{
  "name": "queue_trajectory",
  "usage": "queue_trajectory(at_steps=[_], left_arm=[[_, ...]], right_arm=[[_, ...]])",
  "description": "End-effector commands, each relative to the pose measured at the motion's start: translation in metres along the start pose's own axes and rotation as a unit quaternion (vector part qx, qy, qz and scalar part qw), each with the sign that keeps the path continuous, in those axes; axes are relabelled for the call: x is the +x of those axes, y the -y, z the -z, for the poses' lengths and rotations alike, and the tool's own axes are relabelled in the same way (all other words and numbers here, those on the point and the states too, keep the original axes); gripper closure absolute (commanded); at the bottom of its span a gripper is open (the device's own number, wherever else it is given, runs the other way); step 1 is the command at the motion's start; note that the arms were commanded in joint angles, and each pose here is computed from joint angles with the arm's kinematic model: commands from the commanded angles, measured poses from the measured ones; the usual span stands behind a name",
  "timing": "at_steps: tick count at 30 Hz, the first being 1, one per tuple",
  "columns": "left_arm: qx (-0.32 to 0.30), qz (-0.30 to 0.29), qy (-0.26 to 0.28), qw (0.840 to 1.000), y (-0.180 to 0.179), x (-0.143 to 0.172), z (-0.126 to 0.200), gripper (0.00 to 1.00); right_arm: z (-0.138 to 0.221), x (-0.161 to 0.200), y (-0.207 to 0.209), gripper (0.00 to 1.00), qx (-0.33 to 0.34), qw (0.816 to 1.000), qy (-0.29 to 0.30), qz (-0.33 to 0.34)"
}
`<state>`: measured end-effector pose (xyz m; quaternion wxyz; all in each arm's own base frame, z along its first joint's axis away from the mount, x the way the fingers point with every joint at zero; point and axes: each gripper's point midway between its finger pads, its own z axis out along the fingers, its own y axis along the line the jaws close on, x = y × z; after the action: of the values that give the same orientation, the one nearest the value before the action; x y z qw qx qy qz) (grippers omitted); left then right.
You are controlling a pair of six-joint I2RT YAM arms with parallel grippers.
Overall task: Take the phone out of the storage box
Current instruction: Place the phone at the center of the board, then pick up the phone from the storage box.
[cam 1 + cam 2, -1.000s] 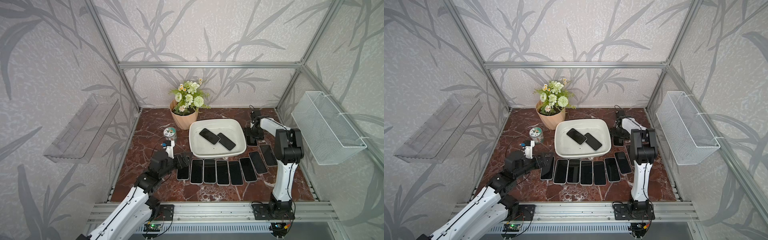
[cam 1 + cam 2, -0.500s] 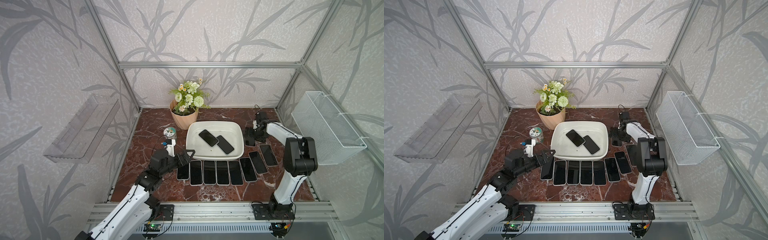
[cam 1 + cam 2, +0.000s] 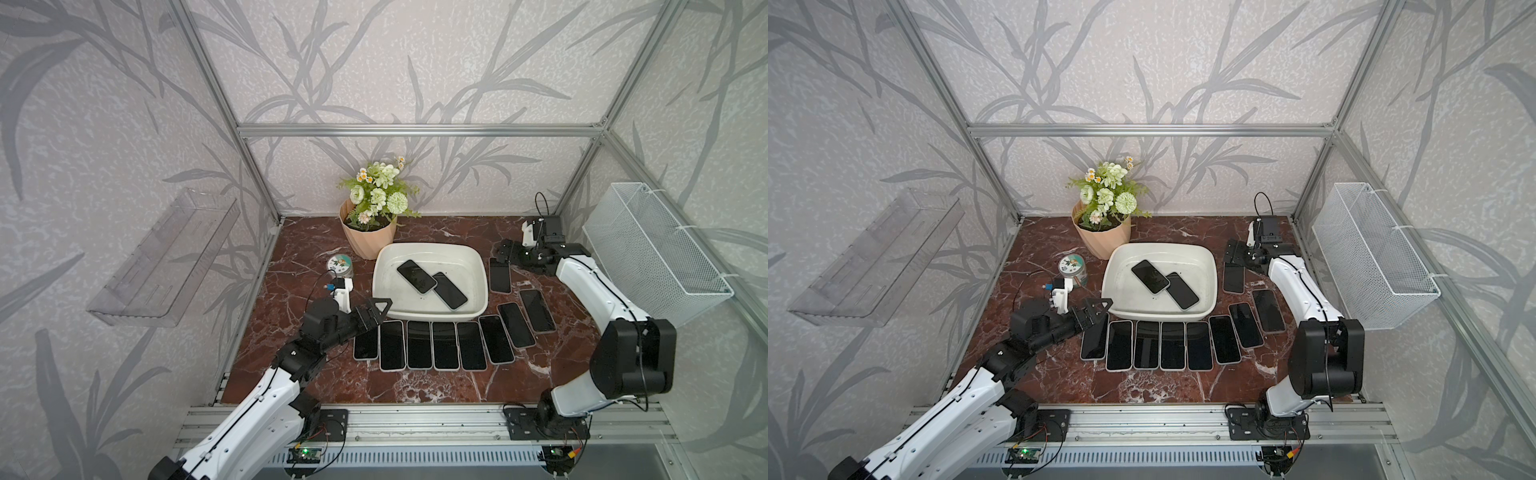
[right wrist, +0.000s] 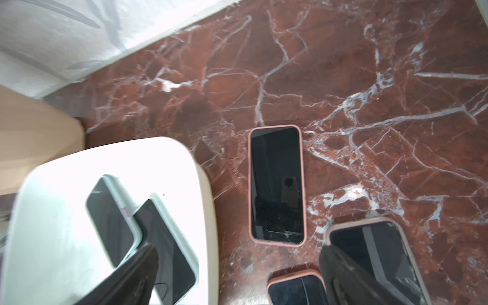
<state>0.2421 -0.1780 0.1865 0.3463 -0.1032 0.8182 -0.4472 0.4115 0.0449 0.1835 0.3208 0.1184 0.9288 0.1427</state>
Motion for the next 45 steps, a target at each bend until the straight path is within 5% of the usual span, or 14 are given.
queue_trajectory(at_steps=[1, 8, 12, 24, 32, 45], left_arm=[[0.008, -0.01, 0.016, 1.0, 0.009, -0.008, 0.002, 0.0], [0.006, -0.014, 0.016, 1.0, 0.008, -0.005, 0.002, 0.0], [0.005, -0.02, 0.023, 1.0, 0.006, -0.005, 0.007, 0.0], [0.006, -0.029, 0.043, 0.999, 0.003, -0.003, 0.022, 0.0], [0.002, -0.043, 0.06, 0.997, 0.001, -0.005, 0.033, 0.0], [-0.003, -0.046, 0.055, 0.997, -0.001, -0.003, 0.032, 0.0]], right_arm=[[0.026, -0.005, -0.045, 0.01, -0.083, 0.995, 0.029, 0.037], [0.038, 0.036, -0.139, 0.01, -0.135, 0.966, -0.033, 0.216], [0.033, 0.052, -0.159, 0.01, -0.136, 0.955, -0.058, 0.257], [-0.061, 0.099, -0.197, 0.01, -0.074, 0.903, -0.137, 0.401], [-0.121, 0.118, -0.209, 0.01, -0.046, 0.885, -0.191, 0.422], [-0.16, 0.146, -0.209, 0.01, -0.043, 0.872, -0.233, 0.429]])
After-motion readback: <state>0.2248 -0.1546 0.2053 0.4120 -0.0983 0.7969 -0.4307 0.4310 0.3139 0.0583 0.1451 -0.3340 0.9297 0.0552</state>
